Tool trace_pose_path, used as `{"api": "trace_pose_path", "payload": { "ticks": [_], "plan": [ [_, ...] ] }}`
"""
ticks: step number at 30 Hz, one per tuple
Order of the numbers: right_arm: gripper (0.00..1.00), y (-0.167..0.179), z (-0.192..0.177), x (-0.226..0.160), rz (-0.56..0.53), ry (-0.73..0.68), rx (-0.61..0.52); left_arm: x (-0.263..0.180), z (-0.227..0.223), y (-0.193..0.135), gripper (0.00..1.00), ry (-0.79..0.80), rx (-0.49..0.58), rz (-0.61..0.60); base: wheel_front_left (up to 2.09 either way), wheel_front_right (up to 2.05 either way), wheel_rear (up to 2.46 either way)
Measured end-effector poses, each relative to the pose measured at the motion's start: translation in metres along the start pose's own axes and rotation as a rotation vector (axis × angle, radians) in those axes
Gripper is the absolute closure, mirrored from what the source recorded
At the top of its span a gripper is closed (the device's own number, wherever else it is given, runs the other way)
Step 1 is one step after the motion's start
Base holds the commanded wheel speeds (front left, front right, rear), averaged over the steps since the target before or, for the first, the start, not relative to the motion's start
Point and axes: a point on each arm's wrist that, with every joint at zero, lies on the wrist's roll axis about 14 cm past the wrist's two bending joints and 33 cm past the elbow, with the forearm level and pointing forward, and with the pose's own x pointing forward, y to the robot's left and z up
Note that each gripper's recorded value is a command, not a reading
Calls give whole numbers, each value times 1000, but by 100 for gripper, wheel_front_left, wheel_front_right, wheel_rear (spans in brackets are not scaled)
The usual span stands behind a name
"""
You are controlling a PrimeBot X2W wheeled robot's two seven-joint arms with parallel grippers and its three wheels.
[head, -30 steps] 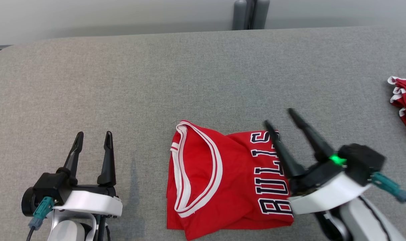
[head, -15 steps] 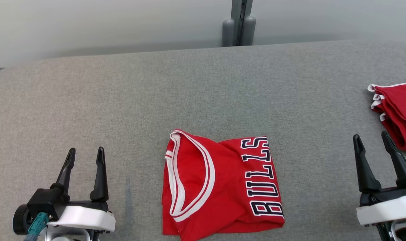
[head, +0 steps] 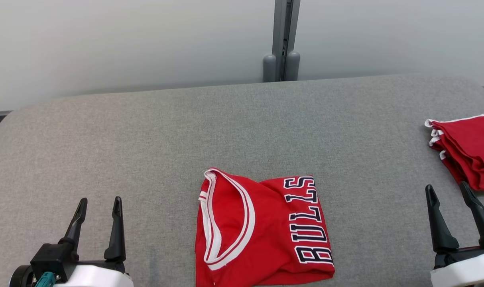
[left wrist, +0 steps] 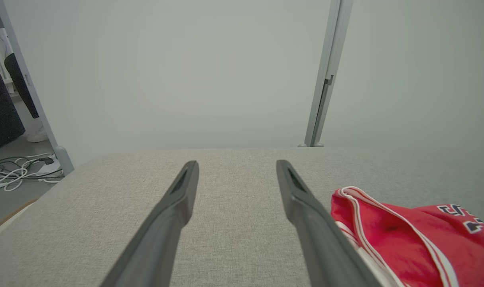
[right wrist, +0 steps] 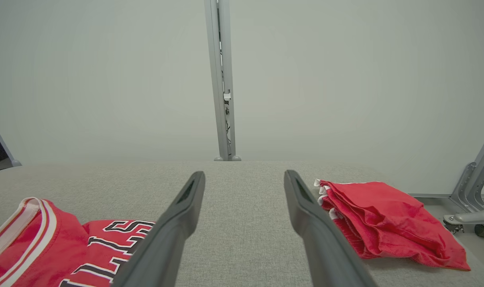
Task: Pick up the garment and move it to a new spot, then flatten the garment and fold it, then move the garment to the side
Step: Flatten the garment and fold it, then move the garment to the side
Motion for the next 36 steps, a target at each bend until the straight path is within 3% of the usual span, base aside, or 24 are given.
{"api": "trace_pose_path", "payload": {
  "ticks": [36],
  "plan": [
    [0, 7, 10, -16, 11, -6, 1, -26, 2, 4, 0, 29, 7, 12, 0, 0, 0]
  ]
}}
